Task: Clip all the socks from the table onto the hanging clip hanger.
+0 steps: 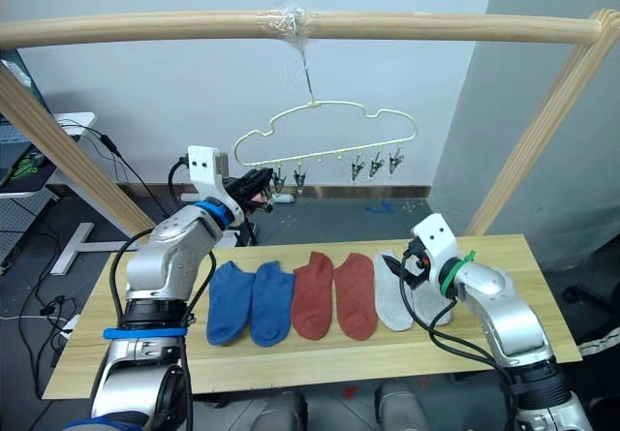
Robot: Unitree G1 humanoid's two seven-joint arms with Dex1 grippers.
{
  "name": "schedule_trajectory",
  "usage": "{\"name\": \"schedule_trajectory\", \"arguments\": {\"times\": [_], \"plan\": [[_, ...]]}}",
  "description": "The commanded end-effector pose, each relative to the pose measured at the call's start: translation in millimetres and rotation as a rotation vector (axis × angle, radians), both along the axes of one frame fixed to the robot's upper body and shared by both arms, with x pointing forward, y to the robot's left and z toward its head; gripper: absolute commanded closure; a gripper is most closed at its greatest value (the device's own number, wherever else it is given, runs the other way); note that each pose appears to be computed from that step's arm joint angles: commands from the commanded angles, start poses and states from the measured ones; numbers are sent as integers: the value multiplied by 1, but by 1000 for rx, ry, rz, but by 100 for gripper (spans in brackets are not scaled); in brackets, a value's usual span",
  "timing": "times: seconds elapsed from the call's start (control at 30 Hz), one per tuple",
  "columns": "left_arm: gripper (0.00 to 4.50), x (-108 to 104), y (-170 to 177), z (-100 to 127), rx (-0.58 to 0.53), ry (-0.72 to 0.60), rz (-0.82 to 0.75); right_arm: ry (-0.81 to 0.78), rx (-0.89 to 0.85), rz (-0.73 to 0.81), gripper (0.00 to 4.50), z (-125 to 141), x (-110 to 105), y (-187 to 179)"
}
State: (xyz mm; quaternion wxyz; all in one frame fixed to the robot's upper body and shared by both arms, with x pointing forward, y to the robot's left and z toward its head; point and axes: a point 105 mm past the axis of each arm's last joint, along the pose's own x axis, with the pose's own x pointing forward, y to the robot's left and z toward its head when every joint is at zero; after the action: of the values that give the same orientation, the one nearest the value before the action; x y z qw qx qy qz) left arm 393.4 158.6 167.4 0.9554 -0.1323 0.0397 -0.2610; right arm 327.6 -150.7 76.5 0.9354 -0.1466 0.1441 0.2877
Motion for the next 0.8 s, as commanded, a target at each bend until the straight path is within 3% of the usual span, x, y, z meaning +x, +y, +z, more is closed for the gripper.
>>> {"name": "schedule_trajectory", "arguments": {"times": [0.03, 0.13, 0.33, 0.6, 0.7, 0.8], "plan": [[448, -10, 4, 5, -142, 138, -102, 22, -52, -101, 0, -19, 7, -31], [448, -13, 0, 12, -230, 204, -158, 60, -88, -125, 0, -37, 12, -44], [448, -20, -10, 21, -293, 241, -224, 132, -98, -162, 0, -62, 22, -56], [448, -21, -12, 15, -219, 232, -215, 145, -61, -164, 0, -70, 43, -46], [448, -24, -14, 19, -233, 235, -241, 252, -66, -191, 0, -91, 38, -51], [448, -26, -11, 14, -192, 235, -235, 334, -107, -219, 61, -108, 30, -63]]}}
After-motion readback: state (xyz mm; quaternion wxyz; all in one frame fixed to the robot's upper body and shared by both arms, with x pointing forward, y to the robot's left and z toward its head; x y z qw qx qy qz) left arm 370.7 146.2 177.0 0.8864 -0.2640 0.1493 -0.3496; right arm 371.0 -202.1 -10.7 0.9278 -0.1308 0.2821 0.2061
